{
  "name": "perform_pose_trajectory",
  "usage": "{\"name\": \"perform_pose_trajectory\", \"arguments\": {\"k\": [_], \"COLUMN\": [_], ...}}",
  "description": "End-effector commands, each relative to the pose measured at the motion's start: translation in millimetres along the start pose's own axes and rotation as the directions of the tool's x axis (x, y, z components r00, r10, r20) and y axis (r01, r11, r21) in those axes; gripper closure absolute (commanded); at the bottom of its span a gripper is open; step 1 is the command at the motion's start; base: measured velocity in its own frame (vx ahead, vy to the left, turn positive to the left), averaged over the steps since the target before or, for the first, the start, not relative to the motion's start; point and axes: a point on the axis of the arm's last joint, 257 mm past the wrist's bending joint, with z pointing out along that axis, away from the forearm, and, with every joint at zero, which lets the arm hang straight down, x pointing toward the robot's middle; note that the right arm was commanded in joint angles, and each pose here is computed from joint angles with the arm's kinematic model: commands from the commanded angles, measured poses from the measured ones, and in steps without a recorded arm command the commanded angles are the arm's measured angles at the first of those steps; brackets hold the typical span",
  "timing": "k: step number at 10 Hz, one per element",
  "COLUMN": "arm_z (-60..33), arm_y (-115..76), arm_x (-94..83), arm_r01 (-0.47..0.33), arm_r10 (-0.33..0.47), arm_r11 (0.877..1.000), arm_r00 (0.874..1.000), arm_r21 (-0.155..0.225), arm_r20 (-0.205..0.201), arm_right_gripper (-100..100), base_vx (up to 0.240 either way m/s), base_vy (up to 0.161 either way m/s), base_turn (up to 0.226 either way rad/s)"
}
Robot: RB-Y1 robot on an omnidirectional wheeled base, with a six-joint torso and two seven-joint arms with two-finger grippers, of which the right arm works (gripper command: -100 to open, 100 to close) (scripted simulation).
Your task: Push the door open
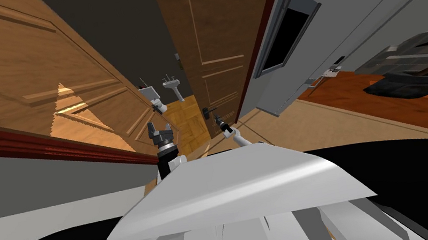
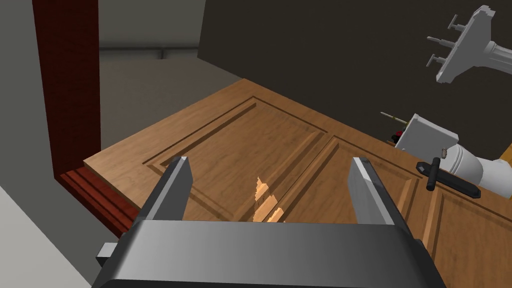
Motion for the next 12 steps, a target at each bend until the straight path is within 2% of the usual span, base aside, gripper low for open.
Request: {"name": "perform_pose_trajectory", "arguments": {"k": [1,3,6,12], "arm_z": [3.8,0.1,-0.8,0.8], "arm_y": [-6.7,-7.5,-8.8,-8.7], "arm_x": [5.9,-4.5,-11.3,-8.5], "arm_r01": [0.003,0.014,0.022,0.007], "arm_r10": [-0.003,-0.014,-0.022,-0.007], "arm_r11": [1.0,1.0,1.0,1.0], "arm_r00": [1.0,1.0,1.0,1.0], "arm_r21": [0.022,0.019,0.021,0.017], "arm_r20": [-0.013,-0.002,0.006,0.013], "arm_right_gripper": [-100,-100,-100,-100], "base_vx": [0.074,0.073,0.167,0.167], "base_vy": [-0.156,-0.027,0.056,0.063], "base_turn": [0.05,0.021,0.022,0.021]}}
